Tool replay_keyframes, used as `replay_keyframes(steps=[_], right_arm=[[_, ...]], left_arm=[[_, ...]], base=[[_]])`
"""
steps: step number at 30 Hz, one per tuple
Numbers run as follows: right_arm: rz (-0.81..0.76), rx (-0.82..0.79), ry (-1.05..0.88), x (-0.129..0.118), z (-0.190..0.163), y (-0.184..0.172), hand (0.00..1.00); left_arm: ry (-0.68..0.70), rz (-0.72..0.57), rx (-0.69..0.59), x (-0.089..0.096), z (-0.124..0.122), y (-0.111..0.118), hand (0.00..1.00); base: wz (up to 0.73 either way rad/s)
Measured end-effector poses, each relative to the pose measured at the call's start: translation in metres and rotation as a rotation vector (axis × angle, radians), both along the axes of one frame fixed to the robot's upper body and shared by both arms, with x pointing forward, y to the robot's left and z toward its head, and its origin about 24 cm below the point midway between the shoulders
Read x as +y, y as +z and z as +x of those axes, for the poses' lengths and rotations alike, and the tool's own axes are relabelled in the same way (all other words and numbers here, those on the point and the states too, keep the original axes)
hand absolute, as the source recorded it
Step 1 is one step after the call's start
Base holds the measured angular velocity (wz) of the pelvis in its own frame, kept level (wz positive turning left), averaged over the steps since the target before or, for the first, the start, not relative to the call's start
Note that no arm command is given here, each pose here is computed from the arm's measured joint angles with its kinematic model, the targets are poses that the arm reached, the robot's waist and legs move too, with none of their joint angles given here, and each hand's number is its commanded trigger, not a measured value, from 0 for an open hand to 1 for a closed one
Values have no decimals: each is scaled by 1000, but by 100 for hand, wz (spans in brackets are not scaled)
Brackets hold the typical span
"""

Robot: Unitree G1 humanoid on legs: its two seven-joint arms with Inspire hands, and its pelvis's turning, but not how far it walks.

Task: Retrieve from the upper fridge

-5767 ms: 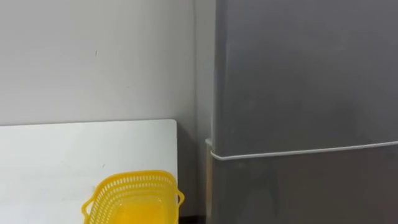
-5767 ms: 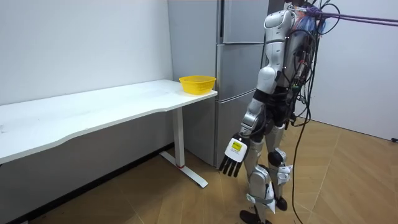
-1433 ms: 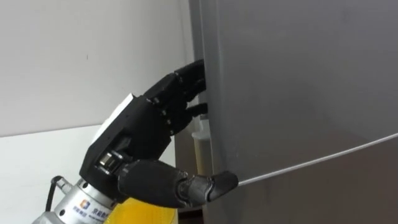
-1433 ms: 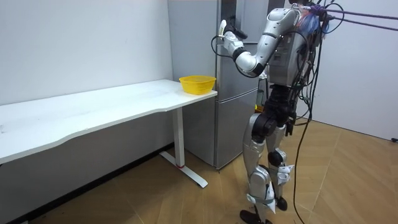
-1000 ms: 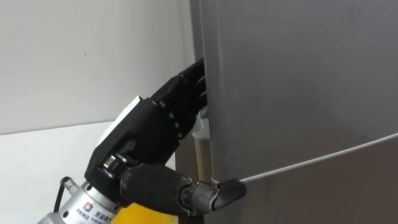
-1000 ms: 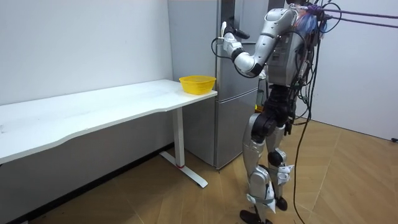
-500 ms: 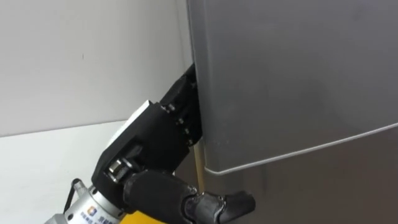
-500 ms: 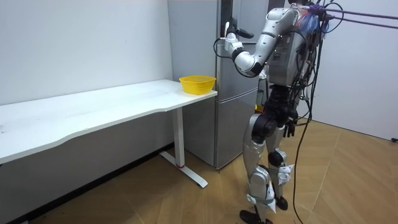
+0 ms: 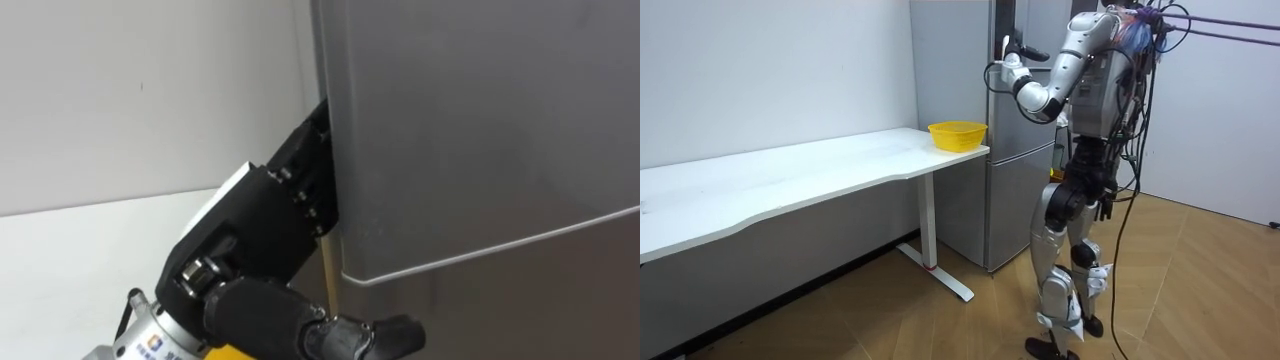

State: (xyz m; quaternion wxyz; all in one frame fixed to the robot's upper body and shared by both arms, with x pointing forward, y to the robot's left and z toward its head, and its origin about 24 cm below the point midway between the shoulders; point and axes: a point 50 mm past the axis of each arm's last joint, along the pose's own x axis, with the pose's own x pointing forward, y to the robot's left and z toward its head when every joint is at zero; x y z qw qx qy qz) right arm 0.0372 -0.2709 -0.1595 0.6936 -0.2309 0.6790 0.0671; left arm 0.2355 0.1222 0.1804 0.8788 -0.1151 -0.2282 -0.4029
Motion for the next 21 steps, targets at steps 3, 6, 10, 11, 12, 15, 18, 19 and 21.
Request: replay_keyframes(steps=[3, 6, 10, 11, 12, 15, 18, 19, 21], right_arm=[[-4, -8, 4, -3, 3, 1, 0], [-13, -4, 4, -7, 1, 3, 0], [-11, 2, 4, -9, 0, 3, 0], [-10, 3, 5, -9, 1, 3, 0], [-10, 1, 6, -9, 1, 3, 0], [-10, 1, 6, -9, 1, 3, 0], [-11, 1, 6, -9, 1, 3, 0], [-10, -4, 8, -9, 3, 3, 0], [-10, -15, 11, -9, 7, 4, 0]], left_arm=[[-8, 0, 2, -2, 0, -1, 81], [-17, -4, 4, -3, -1, -1, 100], [-34, -30, 25, -4, 0, -2, 100], [-47, -30, 24, -7, 0, -2, 100], [-52, -31, 22, -8, 0, -2, 100], [-132, -36, 5, -16, -4, -1, 100], [-213, -25, -19, -26, -6, 3, 100], [-250, -7, -34, -32, -6, 6, 100], [-324, 19, -65, -43, -8, 10, 98]], base=[[0], [0], [1], [4], [0], [2], [-2], [-7], [-11]])
